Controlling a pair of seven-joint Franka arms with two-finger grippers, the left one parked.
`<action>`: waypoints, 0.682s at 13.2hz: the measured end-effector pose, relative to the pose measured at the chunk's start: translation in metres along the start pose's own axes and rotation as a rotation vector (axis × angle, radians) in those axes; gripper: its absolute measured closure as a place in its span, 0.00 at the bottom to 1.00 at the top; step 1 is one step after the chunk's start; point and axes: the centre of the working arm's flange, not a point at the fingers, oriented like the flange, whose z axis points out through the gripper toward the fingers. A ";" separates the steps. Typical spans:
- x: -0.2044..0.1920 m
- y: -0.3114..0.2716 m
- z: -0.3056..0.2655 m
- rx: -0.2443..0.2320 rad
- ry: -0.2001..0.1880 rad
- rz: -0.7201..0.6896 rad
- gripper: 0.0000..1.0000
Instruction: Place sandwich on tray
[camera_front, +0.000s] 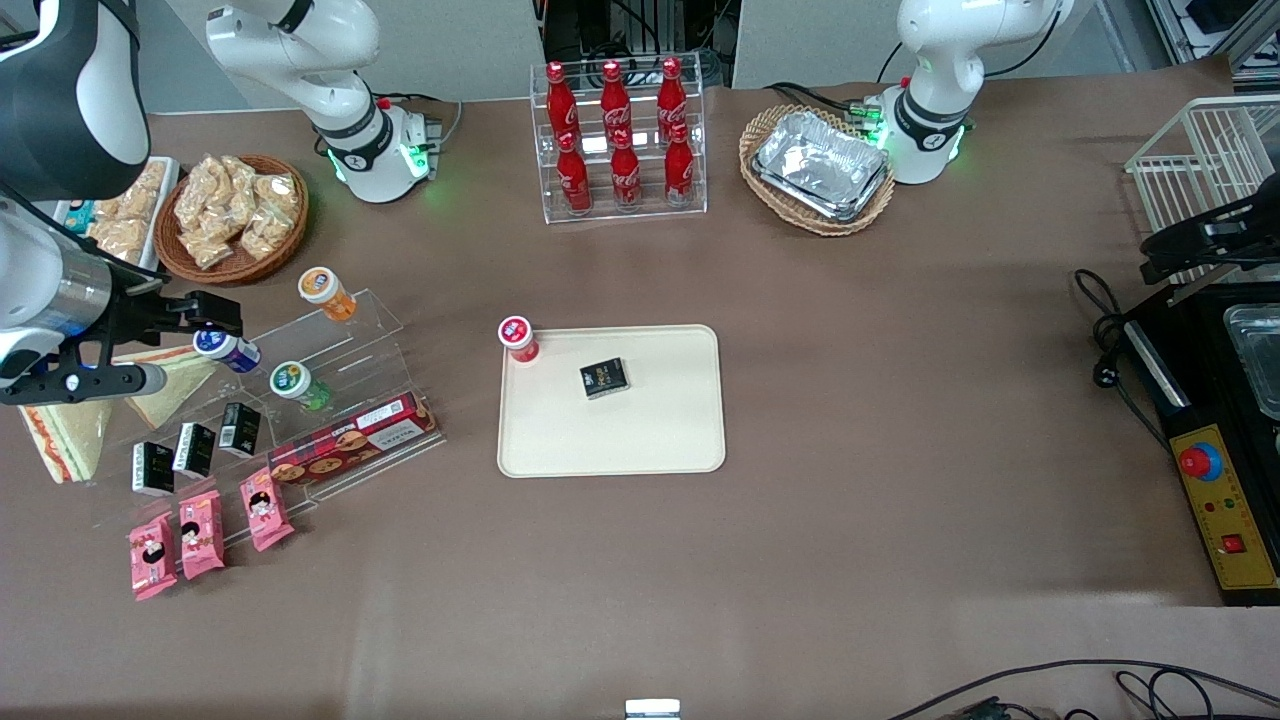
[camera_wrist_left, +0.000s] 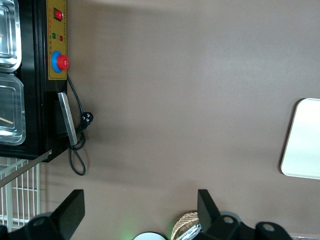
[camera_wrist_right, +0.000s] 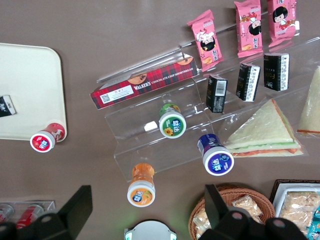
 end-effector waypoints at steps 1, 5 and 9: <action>-0.001 0.008 -0.002 0.001 0.006 0.015 0.00; -0.010 0.089 -0.011 0.019 0.065 0.154 0.00; -0.022 0.145 -0.009 0.034 0.075 0.250 0.00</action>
